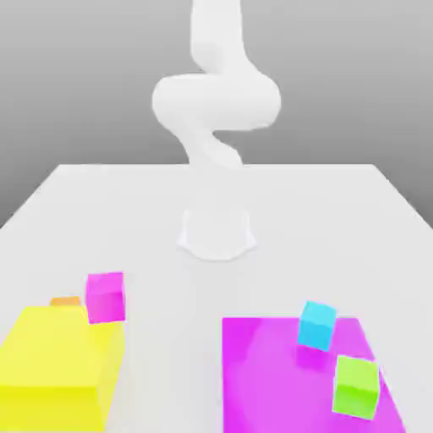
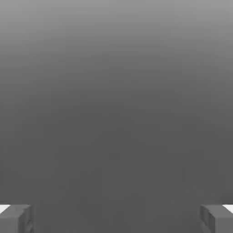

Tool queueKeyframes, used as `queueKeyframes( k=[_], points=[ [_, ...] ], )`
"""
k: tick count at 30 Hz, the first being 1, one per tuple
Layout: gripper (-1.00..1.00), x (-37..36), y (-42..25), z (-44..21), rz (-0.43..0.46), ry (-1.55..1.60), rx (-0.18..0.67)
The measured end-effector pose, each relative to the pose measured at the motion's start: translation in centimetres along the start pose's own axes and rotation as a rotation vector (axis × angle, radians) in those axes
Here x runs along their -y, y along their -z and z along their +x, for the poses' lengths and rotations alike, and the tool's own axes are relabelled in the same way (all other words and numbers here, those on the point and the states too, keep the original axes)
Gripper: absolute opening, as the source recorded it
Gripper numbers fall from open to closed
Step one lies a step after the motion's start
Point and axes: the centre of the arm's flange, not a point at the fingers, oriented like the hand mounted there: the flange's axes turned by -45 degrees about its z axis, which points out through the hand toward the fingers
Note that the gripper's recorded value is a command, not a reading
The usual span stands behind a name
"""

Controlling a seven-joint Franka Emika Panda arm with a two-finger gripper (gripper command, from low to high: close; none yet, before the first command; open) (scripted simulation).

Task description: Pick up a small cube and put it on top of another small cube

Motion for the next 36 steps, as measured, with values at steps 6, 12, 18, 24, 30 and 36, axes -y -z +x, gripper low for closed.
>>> queueKeyframes(
  k=[6, 12, 18, 24, 30, 36],
  points=[
    [0.0, -8.4, -12.7, -4.6, -0.052, 0.064, 0.186],
    [0.0, -16.5, -22.7, -14.5, -0.057, 0.114, 0.389],
    [0.0, -22.7, -28.6, -27.7, -0.02, 0.146, 0.589],
    [0.0, -23.2, -31.1, -41.1, 0.079, 0.146, 0.766],
    [-1.0, -22.6, -35.1, -45.7, 0.091, 0.148, 0.779],
    [-1.0, -22.5, -35.4, -46.1, 0.094, 0.146, 0.78]
  ],
)
